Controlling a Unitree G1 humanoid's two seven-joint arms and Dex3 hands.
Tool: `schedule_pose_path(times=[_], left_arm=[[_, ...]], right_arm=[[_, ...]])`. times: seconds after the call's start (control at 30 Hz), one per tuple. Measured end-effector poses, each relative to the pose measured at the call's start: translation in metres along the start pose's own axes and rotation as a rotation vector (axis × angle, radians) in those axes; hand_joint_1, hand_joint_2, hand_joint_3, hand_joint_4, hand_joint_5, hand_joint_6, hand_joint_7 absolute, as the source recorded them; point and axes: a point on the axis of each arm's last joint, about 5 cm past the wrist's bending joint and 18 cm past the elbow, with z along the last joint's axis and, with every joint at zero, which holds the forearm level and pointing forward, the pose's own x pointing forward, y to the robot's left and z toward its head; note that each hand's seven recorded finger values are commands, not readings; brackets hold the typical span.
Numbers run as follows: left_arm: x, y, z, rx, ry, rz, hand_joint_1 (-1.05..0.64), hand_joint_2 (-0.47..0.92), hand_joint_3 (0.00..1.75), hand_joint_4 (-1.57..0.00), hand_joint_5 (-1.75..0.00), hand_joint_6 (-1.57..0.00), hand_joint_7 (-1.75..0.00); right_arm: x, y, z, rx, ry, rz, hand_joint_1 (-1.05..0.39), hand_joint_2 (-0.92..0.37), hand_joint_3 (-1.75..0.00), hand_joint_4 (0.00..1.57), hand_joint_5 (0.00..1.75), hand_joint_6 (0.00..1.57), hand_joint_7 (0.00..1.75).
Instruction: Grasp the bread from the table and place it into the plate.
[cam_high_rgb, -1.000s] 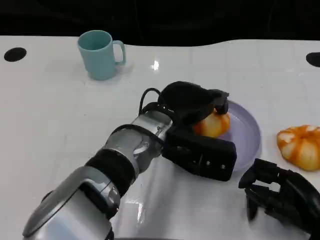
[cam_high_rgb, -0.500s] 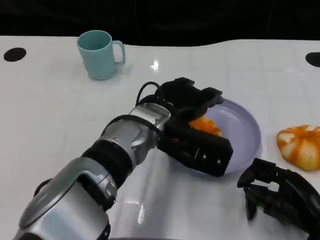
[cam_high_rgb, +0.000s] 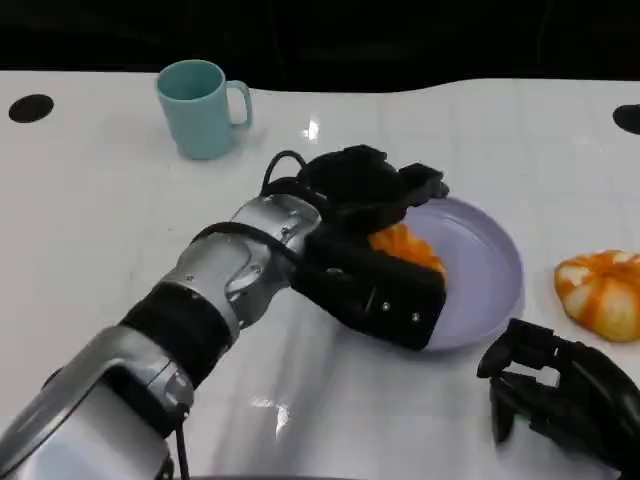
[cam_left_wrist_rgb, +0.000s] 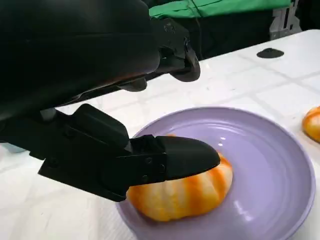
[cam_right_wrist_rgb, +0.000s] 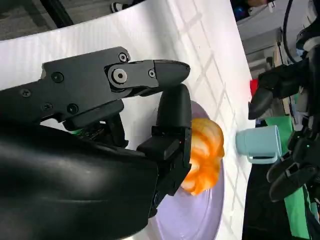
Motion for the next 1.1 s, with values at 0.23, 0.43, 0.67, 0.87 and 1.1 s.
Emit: schedule_pose_path(times=[0.23, 0.43, 0.67, 0.87, 1.1], left_arm=[[-0.018, 0.001, -0.004, -0.168, -0.088, 0.109, -0.79, 0.92, 0.59, -0.14, -0.46, -0.19, -0.26], [-0.054, -0.013, -0.021, -0.383, -0.129, 0.253, -0.71, 0.92, 0.55, -0.26, -0.42, -0.36, -0.14], [-0.072, -0.034, -0.021, -0.567, -0.179, 0.399, -0.62, 0.92, 0.48, -0.44, -0.54, -0.51, -0.13], [-0.082, -0.050, -0.021, -0.735, -0.243, 0.529, -0.55, 0.92, 0.41, -0.45, -0.82, -0.67, -0.17], [-0.096, -0.069, -0.024, -0.992, -0.285, 0.569, -0.62, 0.92, 0.39, -0.48, -1.04, -0.76, -0.21]], right_arm=[[0.000, 0.0001, -0.001, -0.001, -0.003, 0.011, -0.49, -0.92, -0.25, 0.66, 1.75, 0.66, 1.41], [-0.002, -0.0012, -0.001, -0.007, -0.002, 0.008, -0.49, -0.92, -0.26, 0.68, 1.75, 0.67, 1.40], [-0.001, -0.0011, -0.001, -0.008, 0.000, 0.009, -0.48, -0.92, -0.28, 0.68, 1.75, 0.68, 1.40], [-0.002, -0.0010, -0.001, -0.009, 0.000, 0.012, -0.48, -0.92, -0.28, 0.67, 1.75, 0.67, 1.40], [-0.002, -0.0009, -0.002, -0.010, -0.001, 0.013, -0.48, -0.92, -0.27, 0.67, 1.75, 0.67, 1.40]])
